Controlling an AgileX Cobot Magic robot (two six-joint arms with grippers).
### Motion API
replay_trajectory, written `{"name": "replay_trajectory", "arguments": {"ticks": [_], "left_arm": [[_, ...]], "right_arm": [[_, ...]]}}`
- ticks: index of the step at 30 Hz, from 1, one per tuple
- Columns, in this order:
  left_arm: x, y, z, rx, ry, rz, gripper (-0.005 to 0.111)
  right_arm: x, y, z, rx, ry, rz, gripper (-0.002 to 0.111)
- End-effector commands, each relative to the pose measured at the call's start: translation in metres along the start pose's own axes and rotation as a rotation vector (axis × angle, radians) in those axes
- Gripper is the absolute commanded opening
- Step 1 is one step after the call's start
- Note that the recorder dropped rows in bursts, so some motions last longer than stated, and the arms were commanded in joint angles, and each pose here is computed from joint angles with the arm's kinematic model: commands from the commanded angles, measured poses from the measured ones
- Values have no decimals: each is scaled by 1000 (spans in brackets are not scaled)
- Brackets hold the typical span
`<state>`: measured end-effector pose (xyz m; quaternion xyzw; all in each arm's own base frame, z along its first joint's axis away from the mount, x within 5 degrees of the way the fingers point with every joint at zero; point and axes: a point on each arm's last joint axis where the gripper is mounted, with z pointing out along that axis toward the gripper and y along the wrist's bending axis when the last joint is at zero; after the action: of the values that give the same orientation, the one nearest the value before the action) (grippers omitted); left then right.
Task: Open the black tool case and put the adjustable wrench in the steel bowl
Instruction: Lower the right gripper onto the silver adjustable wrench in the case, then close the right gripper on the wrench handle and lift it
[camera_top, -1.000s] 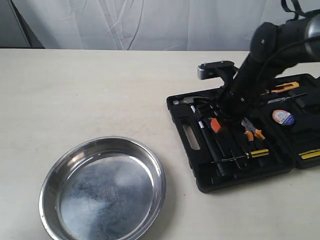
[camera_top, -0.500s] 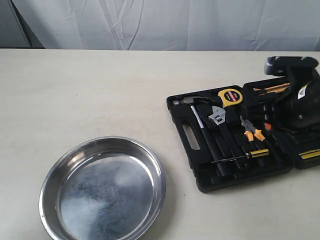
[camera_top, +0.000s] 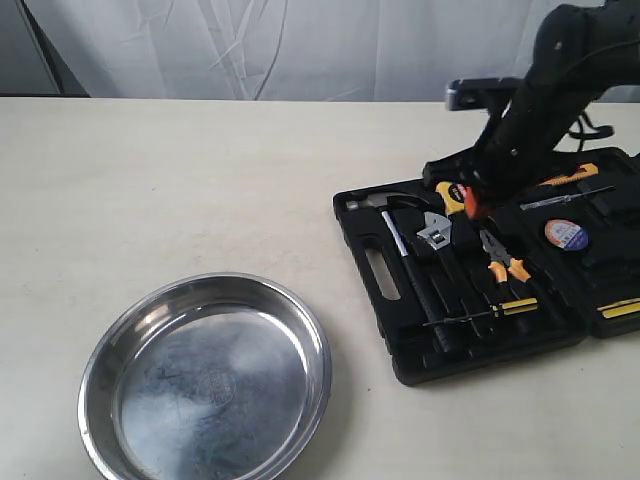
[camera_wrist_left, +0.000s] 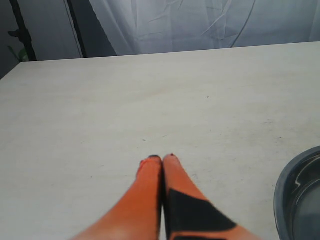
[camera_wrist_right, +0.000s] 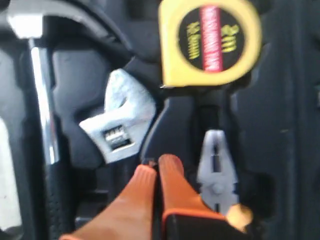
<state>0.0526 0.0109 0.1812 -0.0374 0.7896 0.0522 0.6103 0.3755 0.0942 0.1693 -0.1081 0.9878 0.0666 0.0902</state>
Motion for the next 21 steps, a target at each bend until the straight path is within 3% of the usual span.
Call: {"name": "replay_trajectory", "arguments": {"ticks": [1,3,6,21], "left_arm": [[-3,-1,0,8,-16,2,0],[-3,-1,0,8,-16,2,0],[-3,-1,0,8,-16,2,0],[-3,-1,0,8,-16,2,0]], "right_arm": [[5,16,20,-26,96,-55,22],[6,19,22,-27,103,-63,39],[3,19,23,-25,77,-63,54],[11,17,62,-55,182,-8,48]]}}
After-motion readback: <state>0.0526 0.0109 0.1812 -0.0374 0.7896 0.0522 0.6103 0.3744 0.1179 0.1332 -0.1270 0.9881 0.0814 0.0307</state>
